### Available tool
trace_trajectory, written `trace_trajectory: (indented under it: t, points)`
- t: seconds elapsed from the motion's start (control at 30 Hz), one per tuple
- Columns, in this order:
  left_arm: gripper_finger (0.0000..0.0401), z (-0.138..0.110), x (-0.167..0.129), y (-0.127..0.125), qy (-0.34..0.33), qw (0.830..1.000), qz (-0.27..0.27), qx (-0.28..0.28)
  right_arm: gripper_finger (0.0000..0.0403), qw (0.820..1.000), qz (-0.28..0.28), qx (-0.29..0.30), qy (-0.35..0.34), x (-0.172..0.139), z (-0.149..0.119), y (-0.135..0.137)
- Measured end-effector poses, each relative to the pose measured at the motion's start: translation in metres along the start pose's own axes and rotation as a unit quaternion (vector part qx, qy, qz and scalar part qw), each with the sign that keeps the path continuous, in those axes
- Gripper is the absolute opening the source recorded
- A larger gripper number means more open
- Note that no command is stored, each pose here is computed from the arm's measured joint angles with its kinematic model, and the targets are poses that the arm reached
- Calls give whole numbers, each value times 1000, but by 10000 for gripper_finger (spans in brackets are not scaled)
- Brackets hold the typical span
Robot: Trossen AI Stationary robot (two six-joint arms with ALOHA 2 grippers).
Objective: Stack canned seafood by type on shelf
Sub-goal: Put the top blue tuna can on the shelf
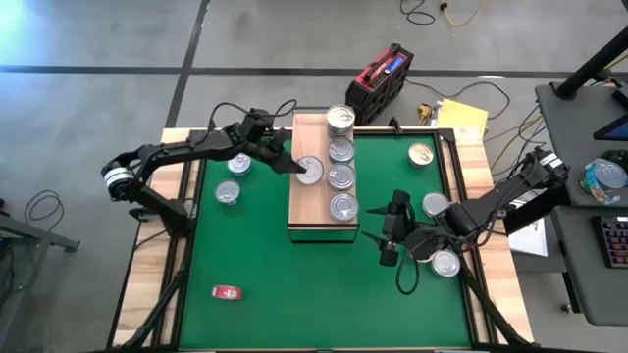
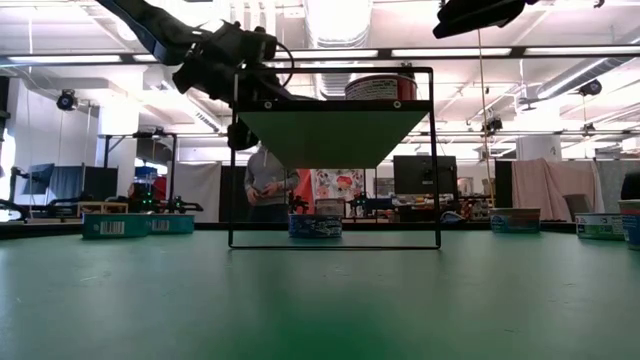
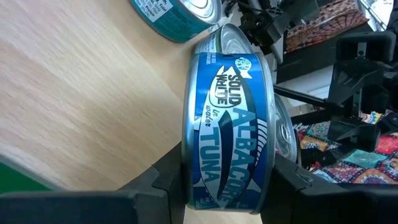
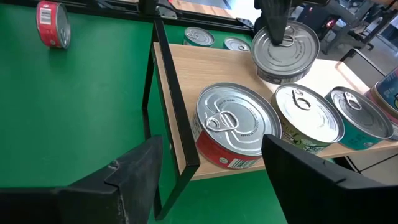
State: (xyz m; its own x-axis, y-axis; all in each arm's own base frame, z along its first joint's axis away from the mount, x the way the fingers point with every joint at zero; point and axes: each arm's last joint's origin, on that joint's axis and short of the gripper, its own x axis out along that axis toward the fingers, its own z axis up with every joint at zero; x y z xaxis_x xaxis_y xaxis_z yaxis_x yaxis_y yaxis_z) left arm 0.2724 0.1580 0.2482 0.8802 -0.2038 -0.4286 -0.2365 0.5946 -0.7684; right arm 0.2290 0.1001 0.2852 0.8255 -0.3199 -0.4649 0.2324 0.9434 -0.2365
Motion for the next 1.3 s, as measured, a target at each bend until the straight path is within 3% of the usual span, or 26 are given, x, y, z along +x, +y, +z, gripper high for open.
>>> trace_trajectory:
  t: [0.37, 0.73, 1.3]
  points:
    - [158, 0, 0, 1, -5, 1000, 11, 15, 262, 1000, 0, 1, 0, 0, 0, 0]
    - [164, 2, -1, 0, -15, 1000, 22, 1, 295, 1000, 0, 1, 0, 0, 0, 0]
    - [239, 5, -2, -3, -14, 1000, 22, -11, 326, 1000, 1, 7, 0, 0, 0, 0]
